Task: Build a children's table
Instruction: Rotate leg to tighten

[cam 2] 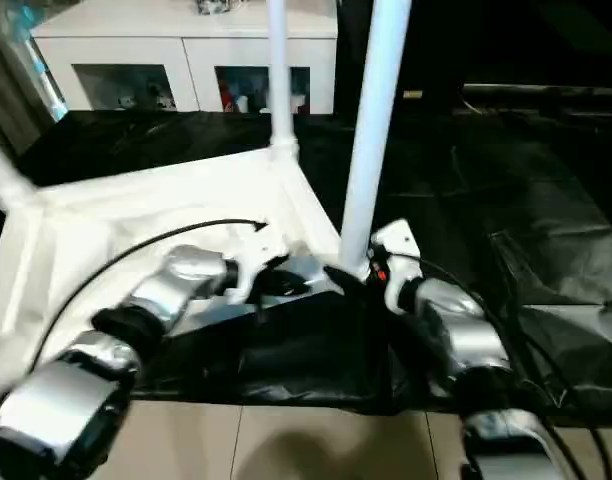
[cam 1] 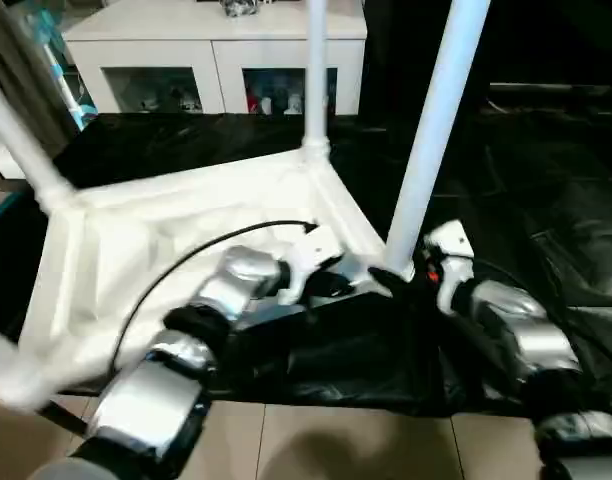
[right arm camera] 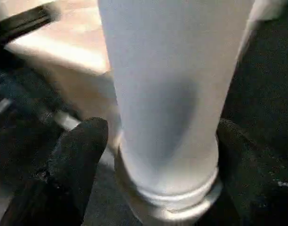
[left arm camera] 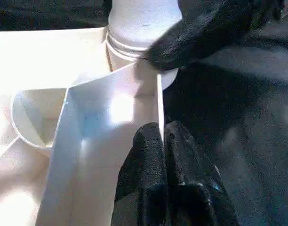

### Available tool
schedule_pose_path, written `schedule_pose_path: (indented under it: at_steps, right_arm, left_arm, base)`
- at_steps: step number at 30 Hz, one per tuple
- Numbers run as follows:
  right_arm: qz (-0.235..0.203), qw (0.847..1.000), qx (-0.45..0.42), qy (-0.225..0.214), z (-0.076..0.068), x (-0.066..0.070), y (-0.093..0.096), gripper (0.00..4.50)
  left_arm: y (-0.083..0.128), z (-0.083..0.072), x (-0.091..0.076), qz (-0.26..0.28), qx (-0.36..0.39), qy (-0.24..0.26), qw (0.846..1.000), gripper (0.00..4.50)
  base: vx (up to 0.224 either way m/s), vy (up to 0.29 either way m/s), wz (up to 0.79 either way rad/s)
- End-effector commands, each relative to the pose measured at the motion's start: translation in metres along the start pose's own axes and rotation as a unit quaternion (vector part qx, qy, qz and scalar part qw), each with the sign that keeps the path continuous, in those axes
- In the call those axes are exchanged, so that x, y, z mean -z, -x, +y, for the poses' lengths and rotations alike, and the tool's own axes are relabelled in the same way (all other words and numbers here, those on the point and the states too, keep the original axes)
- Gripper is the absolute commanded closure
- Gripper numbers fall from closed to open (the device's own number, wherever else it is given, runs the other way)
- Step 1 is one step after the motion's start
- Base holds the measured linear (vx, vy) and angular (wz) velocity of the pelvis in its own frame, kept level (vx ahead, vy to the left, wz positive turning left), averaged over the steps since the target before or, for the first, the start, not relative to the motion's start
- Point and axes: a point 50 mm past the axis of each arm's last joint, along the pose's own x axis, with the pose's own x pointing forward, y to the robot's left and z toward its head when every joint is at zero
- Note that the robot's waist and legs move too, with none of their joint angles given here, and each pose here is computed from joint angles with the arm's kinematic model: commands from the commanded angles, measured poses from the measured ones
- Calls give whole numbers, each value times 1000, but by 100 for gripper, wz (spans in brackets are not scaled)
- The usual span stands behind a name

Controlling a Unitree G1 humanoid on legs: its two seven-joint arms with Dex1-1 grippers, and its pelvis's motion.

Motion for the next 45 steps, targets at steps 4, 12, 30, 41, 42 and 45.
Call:
schedule_pose_path:
  at_steps: [4, 12, 30, 41, 42, 45]
  right_arm:
    - [34, 992, -119, -4, 22, 11, -1, 72]
    - [40, 987, -155, -1, 20, 6, 10, 124]
    - [31, 980, 146, -128, 11, 35, -31, 190]
    - [-34, 991, 61, -118, 27, 7, -54, 118]
    - [-32, 992, 51, -110, 27, 7, -53, 118]
    - [-21, 997, 21, -77, 25, 6, -45, 87]
  left_arm:
    - [4, -13, -1, 3, 95, -33, 995, 450]
    - [17, -16, 7, 14, 121, -34, 992, 450]
    - [-17, 5, -15, -14, -95, 19, 995, 450]
    - [-27, 1, -21, -11, -74, -2, 997, 450]
    - [-26, 0, -20, -12, -65, -5, 998, 450]
    - [-21, -3, -17, -15, -32, -13, 999, 450]
  base:
    - [0, 0, 0]
    - [0, 0, 0]
    - [-10, 2, -1]
    - [0, 0, 0]
    - [0, 0, 0]
    - [0, 0, 0]
